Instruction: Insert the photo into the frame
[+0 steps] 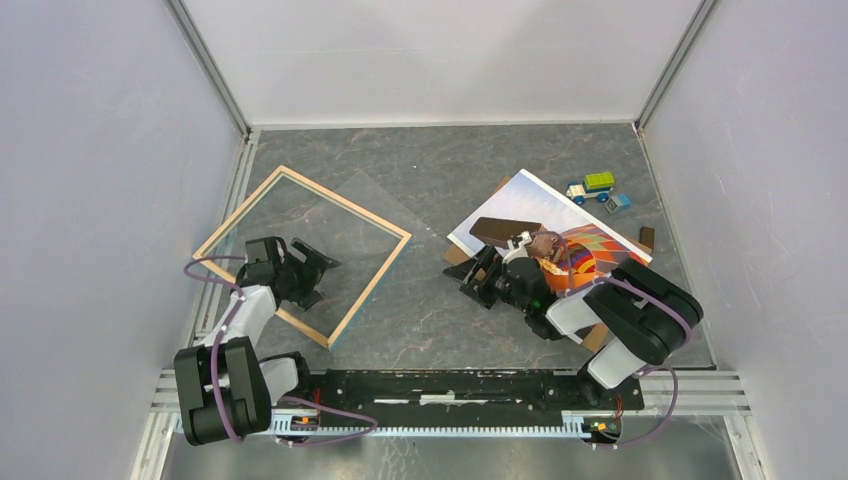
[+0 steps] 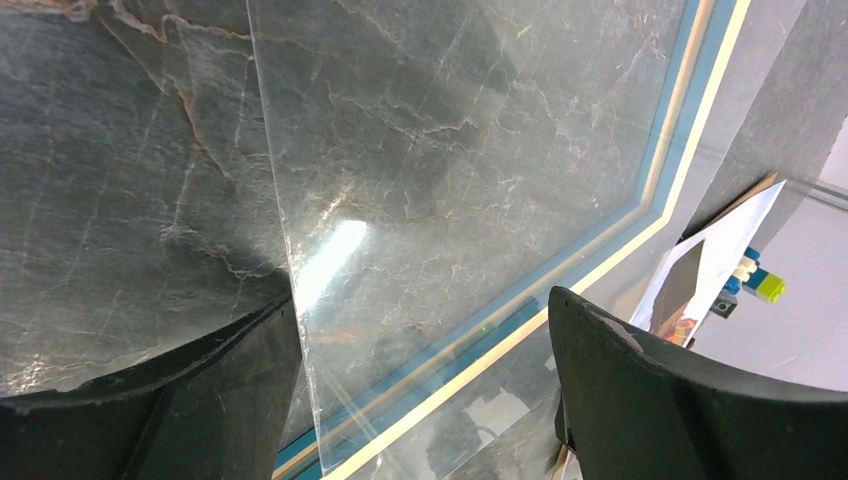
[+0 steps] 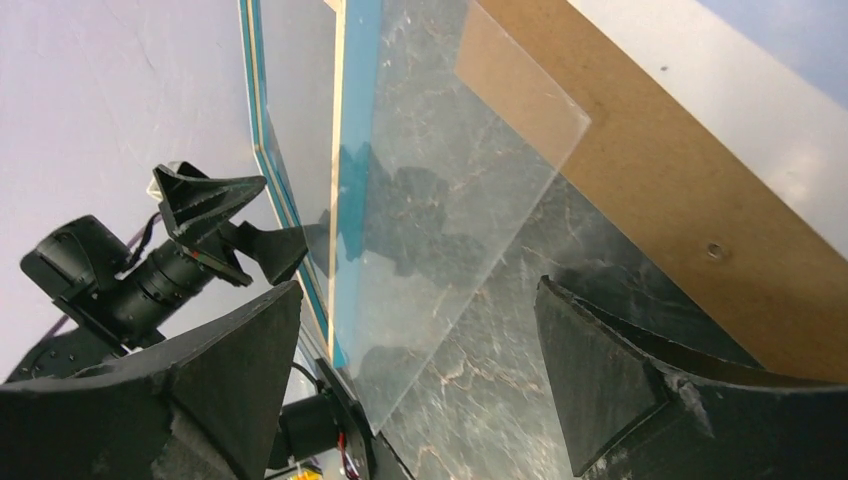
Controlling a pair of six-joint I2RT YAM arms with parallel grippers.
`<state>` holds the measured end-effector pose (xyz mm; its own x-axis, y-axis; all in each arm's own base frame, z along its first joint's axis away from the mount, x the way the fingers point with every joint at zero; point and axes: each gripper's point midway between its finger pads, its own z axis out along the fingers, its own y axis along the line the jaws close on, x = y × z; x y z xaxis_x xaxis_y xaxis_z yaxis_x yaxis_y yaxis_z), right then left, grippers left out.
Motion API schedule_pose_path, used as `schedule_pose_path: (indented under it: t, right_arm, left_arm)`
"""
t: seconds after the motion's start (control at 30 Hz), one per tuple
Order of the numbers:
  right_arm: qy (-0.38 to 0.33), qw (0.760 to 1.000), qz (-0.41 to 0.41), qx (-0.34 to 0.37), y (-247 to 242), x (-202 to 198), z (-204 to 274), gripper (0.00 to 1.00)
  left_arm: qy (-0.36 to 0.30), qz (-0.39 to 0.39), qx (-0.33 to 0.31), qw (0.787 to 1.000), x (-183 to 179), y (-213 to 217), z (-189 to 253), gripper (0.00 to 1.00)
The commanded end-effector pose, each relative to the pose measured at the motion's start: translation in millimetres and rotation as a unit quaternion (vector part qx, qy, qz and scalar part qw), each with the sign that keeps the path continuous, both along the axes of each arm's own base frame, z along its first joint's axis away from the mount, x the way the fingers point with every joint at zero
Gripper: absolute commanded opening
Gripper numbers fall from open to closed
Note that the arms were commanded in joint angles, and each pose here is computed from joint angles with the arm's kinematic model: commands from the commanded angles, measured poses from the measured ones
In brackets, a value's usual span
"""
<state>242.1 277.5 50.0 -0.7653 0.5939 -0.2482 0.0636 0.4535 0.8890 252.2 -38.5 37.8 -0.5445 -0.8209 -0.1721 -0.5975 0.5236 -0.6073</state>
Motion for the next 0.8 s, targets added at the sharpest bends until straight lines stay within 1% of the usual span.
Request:
schedule_pose_path:
  t: [0.0,0.17,0.3,0.37,0.47,0.57,0.7,0.77]
  right_arm:
    - [-0.009,0.998,-0.056,0.032,5.8,22.9,11.6,0.92]
    - [-0.01,0.997,-0.071,0.04,7.5,30.5,8.5,0.92]
    - [-0.021,0.995,-0.073,0.072,15.7,38.7,15.9,0.91]
    - [-0.03,0.993,-0.066,0.089,21.9,41.0,19.8,0.89]
    - [-0.062,0.988,-0.06,0.126,28.4,45.8,39.0,0.85]
    - [-0.106,0.982,-0.054,0.149,31.3,48.1,59.1,0.81]
    - [-0.132,0.977,-0.06,0.156,26.3,47.7,68.9,0.76]
    - [-0.134,0.977,-0.061,0.157,26.1,47.8,69.1,0.76]
  left_arm:
    - [0.004,0.007,-0.018,1.0,-0.6,-4.8,-5.7,0.95]
    - [0.011,-0.002,-0.025,1.0,-2.1,-7.9,-10.5,0.95]
    - [0.011,-0.003,-0.027,1.0,-2.8,-8.8,-12.6,0.95]
    - [0.01,-0.004,-0.027,1.0,-2.5,-8.9,-12.1,0.95]
    - [0.009,-0.006,-0.028,1.0,-2.1,-9.5,-11.4,0.95]
    - [0.007,-0.007,-0.028,1.0,-1.6,-9.4,-11.4,0.95]
    - [0.002,-0.01,-0.026,1.0,-0.6,-9.4,-10.3,0.95]
    - [0.0,-0.011,-0.026,1.0,0.1,-9.4,-9.0,0.95]
